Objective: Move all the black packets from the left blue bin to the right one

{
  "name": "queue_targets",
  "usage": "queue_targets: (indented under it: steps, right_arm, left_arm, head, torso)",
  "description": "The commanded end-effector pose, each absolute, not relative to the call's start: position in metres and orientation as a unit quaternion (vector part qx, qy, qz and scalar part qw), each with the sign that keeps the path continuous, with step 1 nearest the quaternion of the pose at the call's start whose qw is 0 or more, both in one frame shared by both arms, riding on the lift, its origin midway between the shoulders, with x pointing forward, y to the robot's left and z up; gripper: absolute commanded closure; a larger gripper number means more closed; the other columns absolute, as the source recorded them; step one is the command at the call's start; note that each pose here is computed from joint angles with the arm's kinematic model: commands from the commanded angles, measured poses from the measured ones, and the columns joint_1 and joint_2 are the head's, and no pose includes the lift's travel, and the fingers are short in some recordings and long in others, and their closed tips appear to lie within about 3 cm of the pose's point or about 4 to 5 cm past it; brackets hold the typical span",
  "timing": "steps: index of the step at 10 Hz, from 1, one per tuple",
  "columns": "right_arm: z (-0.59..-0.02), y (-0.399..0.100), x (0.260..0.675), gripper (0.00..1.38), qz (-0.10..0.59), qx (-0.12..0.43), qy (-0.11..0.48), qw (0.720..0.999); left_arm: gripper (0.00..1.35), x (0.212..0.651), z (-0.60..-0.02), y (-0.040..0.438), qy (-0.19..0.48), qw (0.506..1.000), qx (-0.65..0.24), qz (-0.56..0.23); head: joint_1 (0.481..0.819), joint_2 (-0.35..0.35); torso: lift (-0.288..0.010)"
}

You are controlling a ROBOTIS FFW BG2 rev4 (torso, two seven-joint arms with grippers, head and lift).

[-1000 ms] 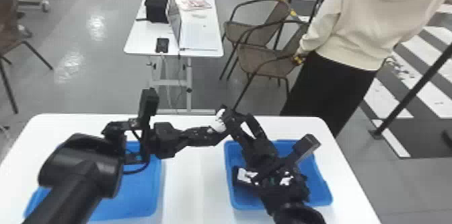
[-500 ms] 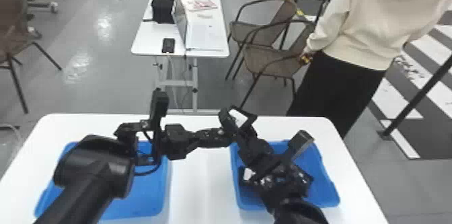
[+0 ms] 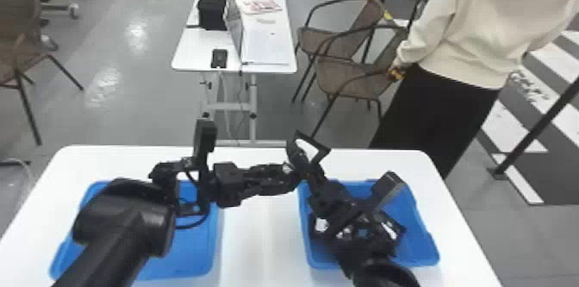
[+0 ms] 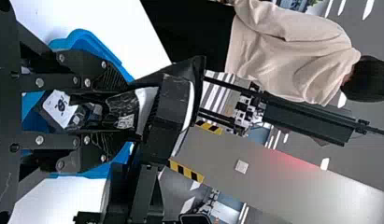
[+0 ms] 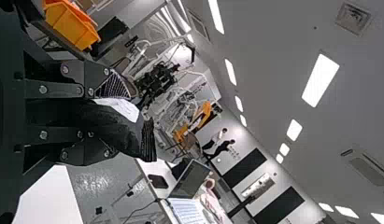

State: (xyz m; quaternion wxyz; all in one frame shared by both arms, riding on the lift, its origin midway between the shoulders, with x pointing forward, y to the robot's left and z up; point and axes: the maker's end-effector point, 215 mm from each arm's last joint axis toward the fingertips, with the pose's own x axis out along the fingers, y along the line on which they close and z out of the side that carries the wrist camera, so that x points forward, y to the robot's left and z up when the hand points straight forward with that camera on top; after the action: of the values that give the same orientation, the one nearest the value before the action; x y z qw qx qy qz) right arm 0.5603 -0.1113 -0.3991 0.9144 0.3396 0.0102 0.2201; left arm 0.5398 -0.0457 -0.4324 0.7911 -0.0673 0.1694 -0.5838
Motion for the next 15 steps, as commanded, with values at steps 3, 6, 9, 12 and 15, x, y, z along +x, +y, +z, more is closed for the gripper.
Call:
queue_targets:
  steps: [3, 6, 9, 12, 15]
  right_arm:
    - [-0.413, -0.156, 0.574, 1.28, 0.174, 0.347, 0.004, 0.922]
    - [-0.485, -0.223, 0.568, 1.28, 0.105, 0.340, 0.059, 0.933]
    - [-0.542, -0.281, 0.558, 1.27, 0.035, 0.306, 0.114, 0.945]
    - [-0.536, -0.339, 0.549, 0.05, -0.025, 0.207, 0.107, 0.972]
    - [-0.472, -0.349, 0.525, 0.23, -0.024, 0.108, 0.036, 0.993]
  left_arm:
    - [0.18, 0.536, -0.446, -0.021, 0.165, 0.810, -0.109, -0.551]
    - [0.00, 0.537, -0.461, 0.065, 0.162, 0.863, -0.142, -0.457]
    - [0.00, 0.528, -0.463, 0.127, 0.147, 0.889, -0.176, -0.397]
    - [0.16, 0.534, -0.438, 0.162, 0.107, 0.909, -0.172, -0.365]
    - [0.38, 0.524, -0.425, 0.211, 0.069, 0.938, -0.145, -0.307]
  head:
    - [0.695, -0.159]
    - [0.695, -0.168]
    - [0.695, -0.146]
    - [0.695, -0.165]
    - [0.695, -0.174]
  torso:
    - [0.000]
    - [0.000]
    - [0.000]
    - [0.000]
    - [0.000]
